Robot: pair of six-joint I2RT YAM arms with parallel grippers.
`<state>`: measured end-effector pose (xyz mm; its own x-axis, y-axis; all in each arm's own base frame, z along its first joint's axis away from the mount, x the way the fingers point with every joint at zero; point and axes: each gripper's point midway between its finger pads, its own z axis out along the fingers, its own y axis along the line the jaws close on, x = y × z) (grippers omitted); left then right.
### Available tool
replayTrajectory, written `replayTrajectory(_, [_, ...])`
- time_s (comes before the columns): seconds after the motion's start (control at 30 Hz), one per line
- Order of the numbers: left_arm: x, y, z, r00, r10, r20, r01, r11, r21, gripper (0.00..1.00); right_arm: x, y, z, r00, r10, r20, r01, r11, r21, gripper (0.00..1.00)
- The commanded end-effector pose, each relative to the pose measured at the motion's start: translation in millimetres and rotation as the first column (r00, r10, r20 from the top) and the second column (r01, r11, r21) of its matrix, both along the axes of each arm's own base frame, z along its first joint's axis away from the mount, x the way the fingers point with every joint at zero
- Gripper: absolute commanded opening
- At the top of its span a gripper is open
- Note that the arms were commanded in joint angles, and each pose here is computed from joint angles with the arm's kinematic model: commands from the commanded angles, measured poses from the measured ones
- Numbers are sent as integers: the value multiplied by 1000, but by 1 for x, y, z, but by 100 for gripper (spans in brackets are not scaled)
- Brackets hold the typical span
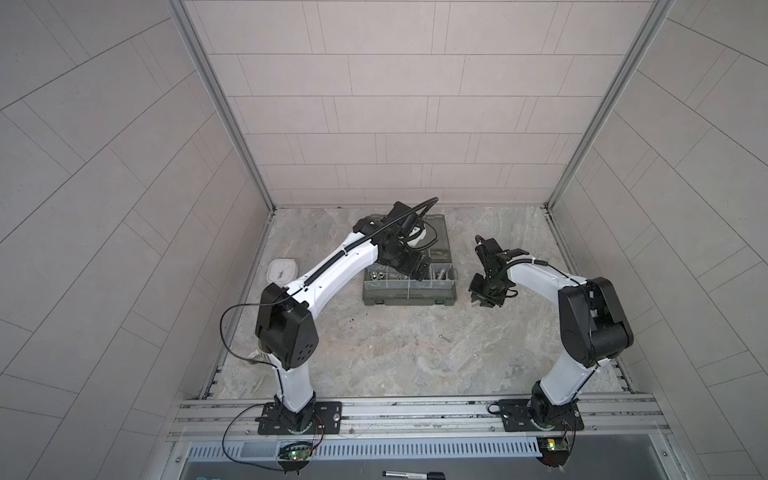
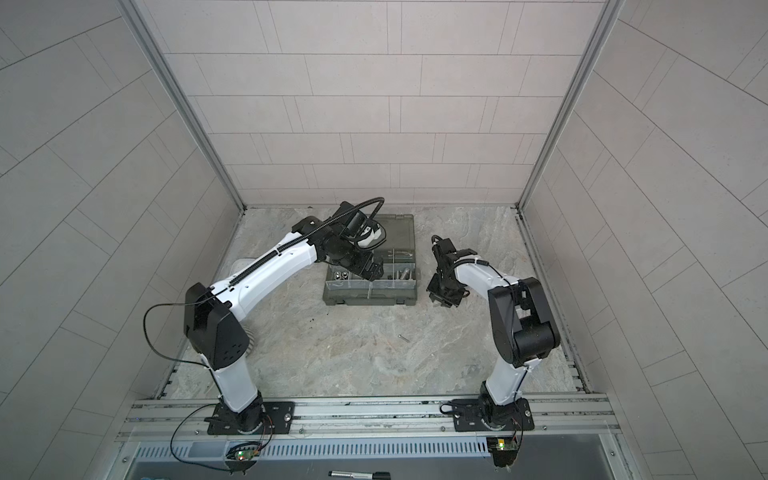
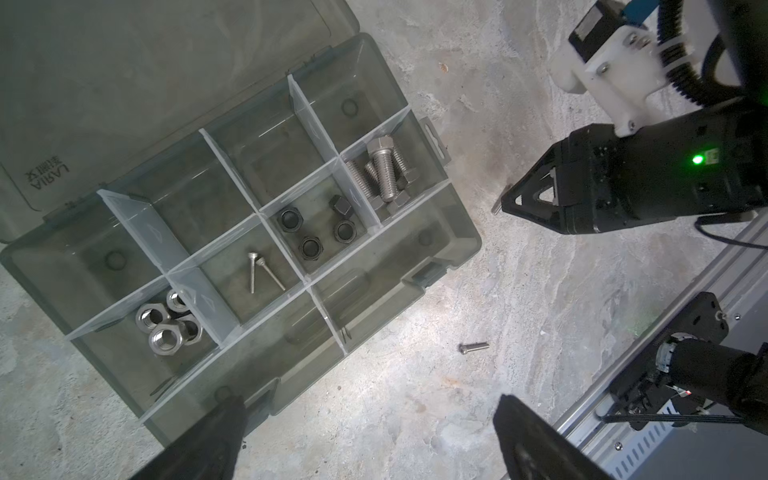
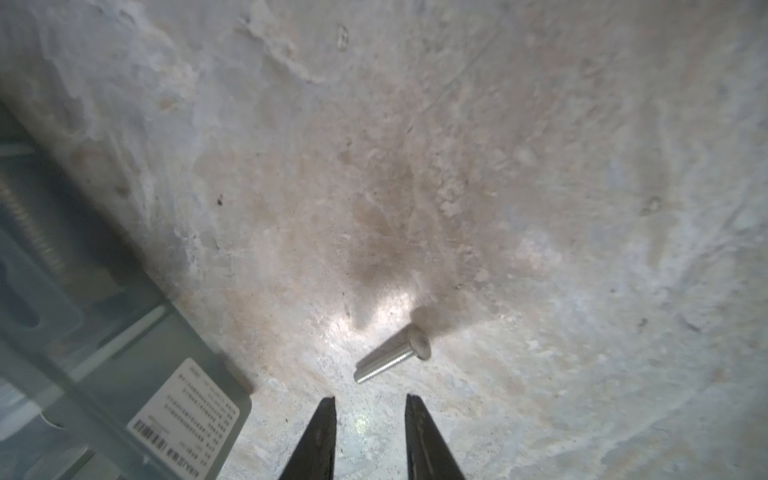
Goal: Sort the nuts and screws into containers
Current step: 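Lower the right gripper to a screw on the table and close it, then carry the silver screw with the right gripper over the box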
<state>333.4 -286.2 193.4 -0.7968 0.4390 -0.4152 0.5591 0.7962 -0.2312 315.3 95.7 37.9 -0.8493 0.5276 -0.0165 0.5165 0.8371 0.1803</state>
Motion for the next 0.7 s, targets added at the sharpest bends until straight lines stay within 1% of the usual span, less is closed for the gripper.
replayTrajectory(0.0, [-3,9,8,1000,-4,23,4,1000,26,100,-4,-7,-14,997,-74,-36,73,997,-27,27])
replayTrajectory(0.17, [-7,15,4,1000,-6,23,4,999,47,100,-5,-11,-16,995,-98,-34,97,994,-47,26])
replayTrajectory(0.33, [-8,16,2,999,-6,34,5,999,42,100,-7,-13,-24,993,-102,-52,99,993,-58,26])
replayTrajectory(0.5, [-10,20,1,999,-6,50,3,999,45,100,-10,-13,-36,991,-101,-89,95,993,-67,14])
replayTrajectory(0.67, [-10,23,1,997,-4,72,0,999,54,100,-5,-11,-34,993,-62,-98,55,996,-68,4])
